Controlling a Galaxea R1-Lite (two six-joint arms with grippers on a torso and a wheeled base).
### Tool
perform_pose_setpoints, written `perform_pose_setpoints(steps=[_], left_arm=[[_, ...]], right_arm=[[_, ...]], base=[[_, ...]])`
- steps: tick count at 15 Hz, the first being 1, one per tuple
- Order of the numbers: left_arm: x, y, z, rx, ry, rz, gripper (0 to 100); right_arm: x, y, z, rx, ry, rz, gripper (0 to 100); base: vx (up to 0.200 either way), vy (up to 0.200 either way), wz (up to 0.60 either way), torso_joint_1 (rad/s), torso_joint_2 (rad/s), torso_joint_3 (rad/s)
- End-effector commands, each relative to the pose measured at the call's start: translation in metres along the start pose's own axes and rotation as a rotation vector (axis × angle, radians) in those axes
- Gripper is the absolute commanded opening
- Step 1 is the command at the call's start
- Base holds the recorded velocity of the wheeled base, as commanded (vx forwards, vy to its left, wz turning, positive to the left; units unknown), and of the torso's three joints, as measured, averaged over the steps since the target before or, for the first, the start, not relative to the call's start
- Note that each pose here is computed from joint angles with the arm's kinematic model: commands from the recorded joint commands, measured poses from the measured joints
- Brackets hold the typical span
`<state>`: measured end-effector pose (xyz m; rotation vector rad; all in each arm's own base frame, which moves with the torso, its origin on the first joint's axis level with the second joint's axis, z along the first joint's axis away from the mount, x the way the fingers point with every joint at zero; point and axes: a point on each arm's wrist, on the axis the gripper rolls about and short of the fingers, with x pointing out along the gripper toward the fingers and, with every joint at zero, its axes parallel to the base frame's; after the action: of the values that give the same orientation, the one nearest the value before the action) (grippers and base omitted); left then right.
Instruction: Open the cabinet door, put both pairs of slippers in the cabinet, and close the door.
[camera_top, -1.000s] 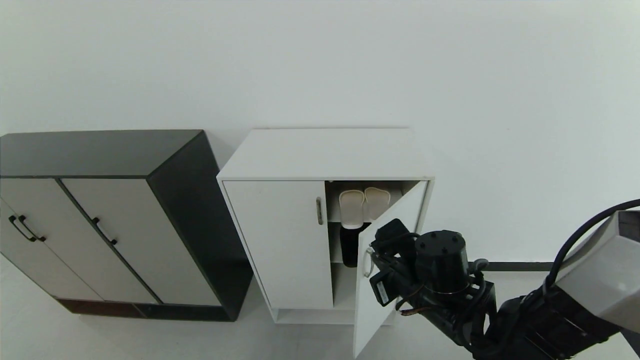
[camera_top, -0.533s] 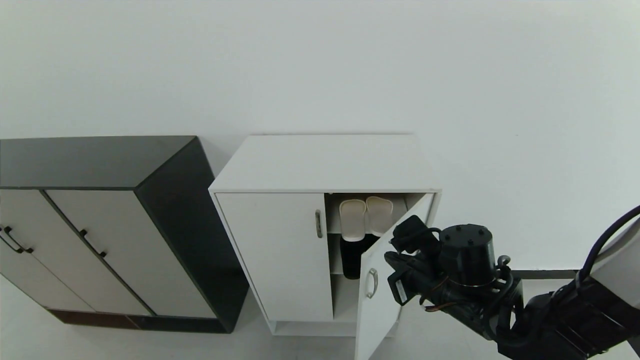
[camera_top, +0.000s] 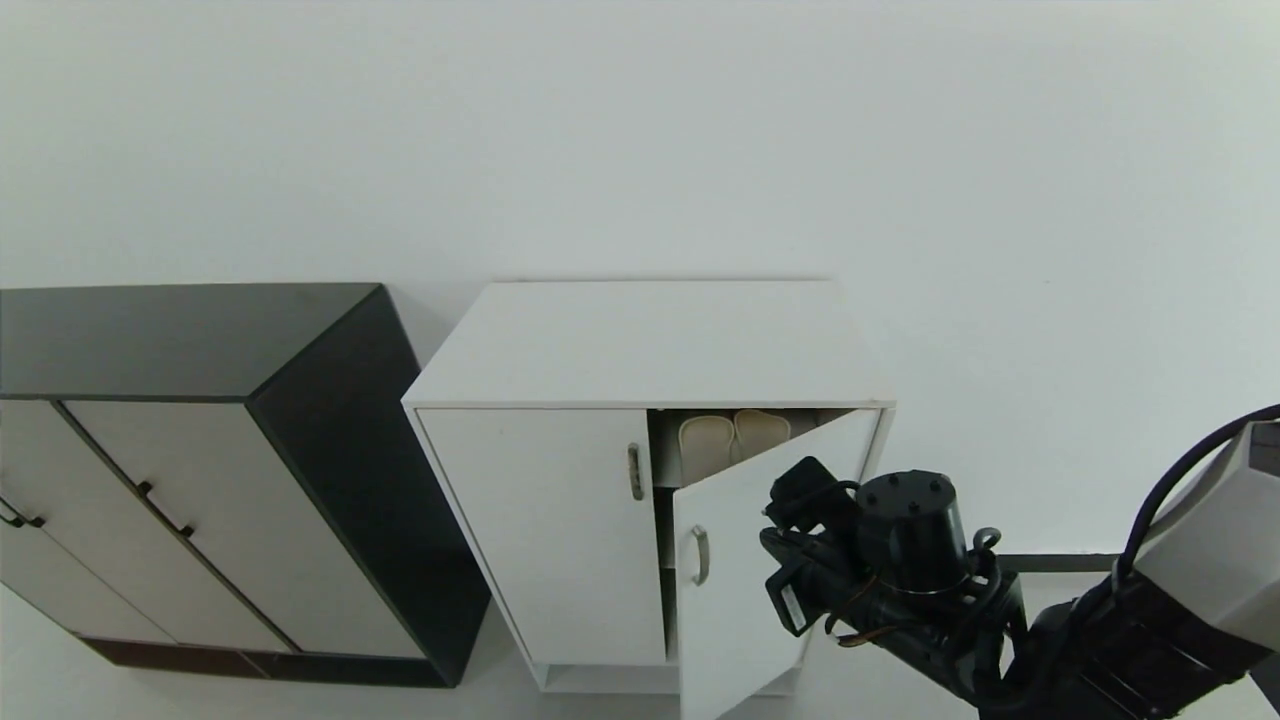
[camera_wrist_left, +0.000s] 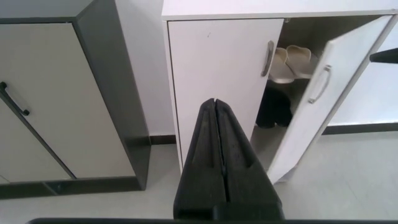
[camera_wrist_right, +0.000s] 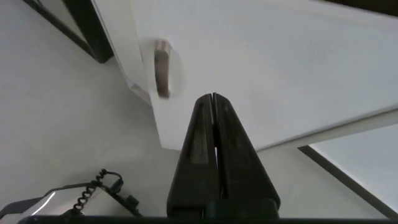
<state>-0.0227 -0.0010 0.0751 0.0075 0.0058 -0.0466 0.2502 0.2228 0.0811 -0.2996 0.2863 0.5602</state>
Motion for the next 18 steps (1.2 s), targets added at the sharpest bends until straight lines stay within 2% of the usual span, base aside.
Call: perform_pose_setpoints(steps=[1, 4, 8, 11, 18], left_arm=[[0.000, 0.000, 0.000, 0.000, 0.000, 0.001, 0], [0.000, 0.000, 0.000, 0.000, 0.000, 0.001, 0], [0.000, 0.000, 0.000, 0.002, 0.000, 0.001, 0], [0.000, 0.000, 0.000, 0.002, 0.000, 0.001, 0], [0.000, 0.000, 0.000, 0.000, 0.000, 0.001, 0]], right_arm=[[0.008, 0.002, -0.005, -0.002, 0.014, 0.002, 0], [0.029, 0.002, -0.002, 0.014, -0.007, -0.011, 0], [0.054, -0.023, 0.001, 0.049, -0.044, -0.065, 0], [0.068, -0.032, 0.006, 0.082, -0.073, -0.094, 0], [0.102, -0.043, 0.016, 0.099, -0.145, -0.131, 0]], base=[[0.000, 0.000, 0.00, 0.000, 0.00, 0.000], [0.000, 0.000, 0.00, 0.000, 0.00, 0.000], [0.000, 0.000, 0.00, 0.000, 0.00, 0.000], [0.000, 0.000, 0.00, 0.000, 0.00, 0.000], [0.000, 0.000, 0.00, 0.000, 0.00, 0.000]])
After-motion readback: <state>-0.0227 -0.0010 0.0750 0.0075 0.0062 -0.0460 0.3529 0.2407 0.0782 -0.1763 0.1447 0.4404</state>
